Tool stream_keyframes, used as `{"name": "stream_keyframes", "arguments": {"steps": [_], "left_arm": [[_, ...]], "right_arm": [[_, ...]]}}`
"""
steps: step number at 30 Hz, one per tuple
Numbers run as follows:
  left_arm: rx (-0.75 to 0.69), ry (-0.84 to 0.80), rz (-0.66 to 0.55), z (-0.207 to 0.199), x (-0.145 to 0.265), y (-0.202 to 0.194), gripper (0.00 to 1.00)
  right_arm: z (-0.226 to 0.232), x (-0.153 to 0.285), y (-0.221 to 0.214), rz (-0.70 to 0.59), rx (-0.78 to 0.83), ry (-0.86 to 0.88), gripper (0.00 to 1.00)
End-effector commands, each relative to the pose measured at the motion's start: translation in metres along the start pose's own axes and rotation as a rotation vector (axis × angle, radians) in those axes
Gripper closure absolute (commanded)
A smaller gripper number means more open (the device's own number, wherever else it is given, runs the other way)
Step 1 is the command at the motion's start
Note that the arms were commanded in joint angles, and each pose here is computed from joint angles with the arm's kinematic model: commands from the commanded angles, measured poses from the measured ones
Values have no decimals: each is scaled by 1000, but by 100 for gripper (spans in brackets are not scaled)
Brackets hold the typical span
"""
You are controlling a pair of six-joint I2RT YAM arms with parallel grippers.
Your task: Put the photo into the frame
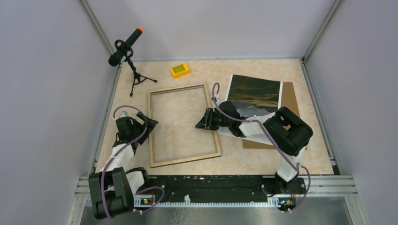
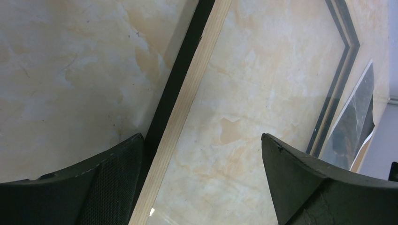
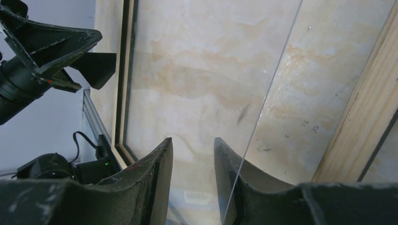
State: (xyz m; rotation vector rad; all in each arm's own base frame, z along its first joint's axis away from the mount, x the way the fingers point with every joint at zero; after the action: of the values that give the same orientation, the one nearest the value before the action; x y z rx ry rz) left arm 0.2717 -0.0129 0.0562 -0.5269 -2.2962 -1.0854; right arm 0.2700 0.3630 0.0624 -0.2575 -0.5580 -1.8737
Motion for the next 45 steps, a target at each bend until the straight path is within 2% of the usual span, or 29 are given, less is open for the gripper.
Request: {"name": "stream_keyframes", "arguments": {"steps": [1,4,8,13,16,19,23,25,26,41,45], "left_arm": [[18,24,69,4,4,-16,2],[19,16,77,3,4,-18,2],[17,10,76,3,5,-18,2],[17,-6,80,-1,6,-18,2],[9,5,78,0,7,-16,2],[7,34,75,3,9,-13,2],[4,50,83,4,9,-12,2],[6,60,88,6,9,-13,2],[11,66,89,7,8,-14,2],[26,118,98,12,9,-9,2],[12,160,59,15,14,2,2]], "right_arm": [[28,1,6,-20,95,28,61],[29,2,3,-11,91,28,59],[34,5,1,-2,87,47,52],[38,2,-2,16,78,80,52],[36,1,0,7,97,40,50],[29,8,4,-25,128,-41,37],[27,15,9,-58,177,-131,27],[26,16,10,-61,197,-168,4],[26,17,10,-60,204,-182,1],[29,18,4,-34,290,-380,1],[30,19,5,-44,312,-428,1]]}}
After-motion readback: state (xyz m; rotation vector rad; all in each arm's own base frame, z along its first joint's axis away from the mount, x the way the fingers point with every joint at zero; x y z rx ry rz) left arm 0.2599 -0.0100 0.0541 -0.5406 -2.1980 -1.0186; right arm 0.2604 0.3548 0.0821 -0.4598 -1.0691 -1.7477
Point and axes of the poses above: each gripper's point midway between its finger pads, its own x axis back along the fingers, its own z axis along the line the jaws close on, y = z × x, the point moved 1 cm from there along x, back along the fingers, and after that the axes turned 15 degrees about -x, right-handed, at the moved point
